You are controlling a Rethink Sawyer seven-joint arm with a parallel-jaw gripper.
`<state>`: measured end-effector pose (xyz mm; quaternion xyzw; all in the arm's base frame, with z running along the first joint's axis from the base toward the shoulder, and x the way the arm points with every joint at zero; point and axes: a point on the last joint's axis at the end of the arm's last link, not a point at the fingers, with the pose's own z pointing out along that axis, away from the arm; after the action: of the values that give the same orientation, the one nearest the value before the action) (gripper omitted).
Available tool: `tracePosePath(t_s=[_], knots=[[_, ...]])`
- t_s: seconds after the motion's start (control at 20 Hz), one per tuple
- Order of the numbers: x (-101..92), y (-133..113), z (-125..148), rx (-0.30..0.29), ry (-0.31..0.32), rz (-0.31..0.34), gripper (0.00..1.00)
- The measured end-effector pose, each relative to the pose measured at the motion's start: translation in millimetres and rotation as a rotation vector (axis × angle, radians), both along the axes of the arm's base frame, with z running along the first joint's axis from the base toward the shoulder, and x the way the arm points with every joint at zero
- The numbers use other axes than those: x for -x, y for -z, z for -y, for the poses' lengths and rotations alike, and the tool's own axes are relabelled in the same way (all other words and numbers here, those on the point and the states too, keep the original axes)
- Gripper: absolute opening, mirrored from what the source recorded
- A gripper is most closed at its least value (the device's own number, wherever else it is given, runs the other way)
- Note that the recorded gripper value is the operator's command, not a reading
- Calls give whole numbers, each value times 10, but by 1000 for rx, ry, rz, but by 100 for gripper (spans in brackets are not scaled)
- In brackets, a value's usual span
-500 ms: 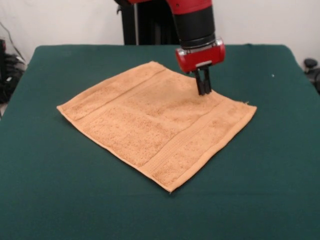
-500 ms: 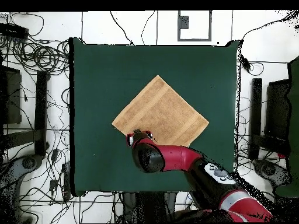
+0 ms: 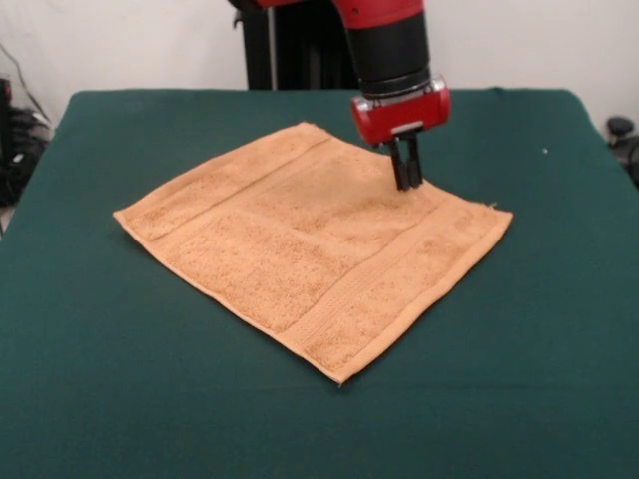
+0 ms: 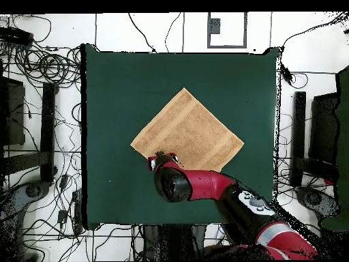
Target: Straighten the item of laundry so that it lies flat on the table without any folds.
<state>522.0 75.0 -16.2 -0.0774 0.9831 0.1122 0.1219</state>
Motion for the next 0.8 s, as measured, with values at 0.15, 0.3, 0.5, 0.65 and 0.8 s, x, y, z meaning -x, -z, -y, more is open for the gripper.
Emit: tracePosePath(t_s=[0.15,0.3,0.5,0.65,0.8], knots=[[4,3,-5,0,-1,-1,0],[39,39,-42,2,-8,-9,0],[105,133,-90,11,-19,-28,0],[128,198,-156,10,-28,-37,0],[137,238,-190,10,-33,-41,0]])
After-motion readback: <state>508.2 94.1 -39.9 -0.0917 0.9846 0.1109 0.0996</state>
